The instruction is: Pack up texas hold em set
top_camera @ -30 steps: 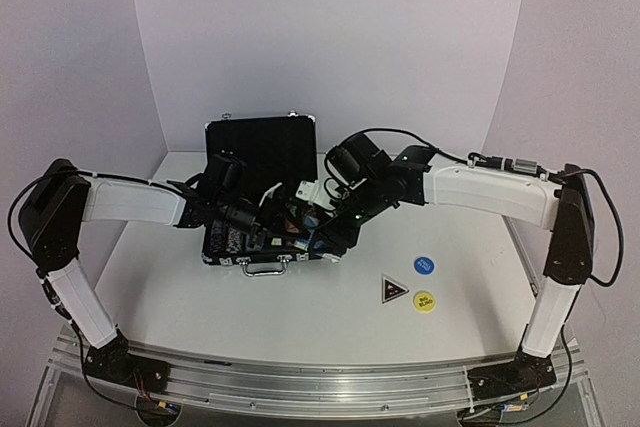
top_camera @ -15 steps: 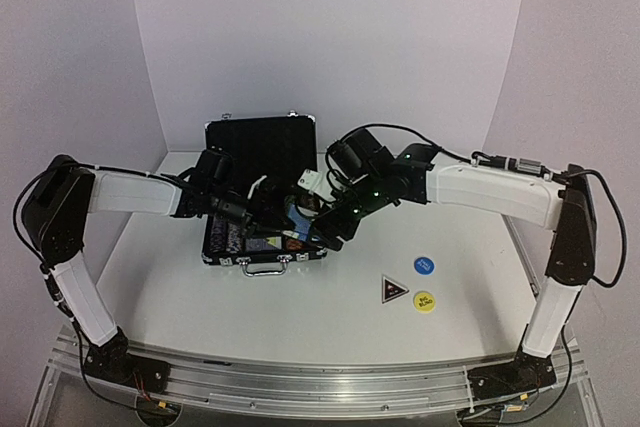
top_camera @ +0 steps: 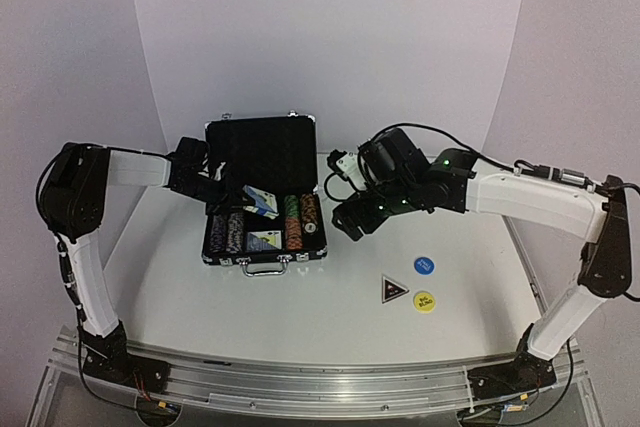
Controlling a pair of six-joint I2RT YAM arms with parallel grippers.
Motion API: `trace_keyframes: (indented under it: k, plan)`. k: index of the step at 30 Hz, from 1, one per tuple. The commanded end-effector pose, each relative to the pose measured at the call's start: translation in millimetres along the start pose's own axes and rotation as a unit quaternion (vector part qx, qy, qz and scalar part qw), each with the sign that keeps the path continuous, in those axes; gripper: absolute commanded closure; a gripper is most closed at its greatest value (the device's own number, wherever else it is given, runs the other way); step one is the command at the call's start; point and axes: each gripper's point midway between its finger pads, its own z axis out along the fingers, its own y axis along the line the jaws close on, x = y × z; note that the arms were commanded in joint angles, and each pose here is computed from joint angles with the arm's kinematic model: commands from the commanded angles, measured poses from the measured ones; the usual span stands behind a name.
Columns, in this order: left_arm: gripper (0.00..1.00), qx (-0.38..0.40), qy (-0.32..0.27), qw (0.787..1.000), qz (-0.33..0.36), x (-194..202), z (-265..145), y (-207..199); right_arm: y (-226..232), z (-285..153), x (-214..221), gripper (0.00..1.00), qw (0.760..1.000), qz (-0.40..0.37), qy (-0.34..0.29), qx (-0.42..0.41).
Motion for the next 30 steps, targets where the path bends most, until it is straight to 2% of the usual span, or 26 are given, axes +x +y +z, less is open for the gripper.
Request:
trace_keyframes:
  k: [1,7,20,23,26,29,30]
  plan:
    - [1.00,-0.017,-0.011,1.000,0.020,-19,3,-1,-14,-19,-6,0.11,0.998,0.052,-0.026,0.030]
    - [1.00,-0.036,-0.011,0.999,0.006,-23,12,13,-15,-23,-3,0.11,0.997,0.058,-0.027,0.030]
    - [0.99,-0.039,0.029,0.999,-0.010,-22,44,22,-18,-25,2,0.11,0.997,0.059,-0.025,0.038]
    - [0.95,-0.050,0.036,0.998,-0.012,-21,50,24,-19,-27,3,0.11,0.997,0.059,-0.026,0.040]
    - [0.82,-0.078,0.033,0.996,-0.009,-22,49,28,-20,-26,6,0.11,0.997,0.059,-0.024,0.043]
    - [0.78,-0.107,0.021,0.994,-0.002,-24,39,29,-20,-27,9,0.11,0.997,0.060,-0.022,0.043]
    - [0.74,-0.109,0.018,0.994,0.000,-24,36,27,-21,-27,9,0.11,0.997,0.062,-0.022,0.043]
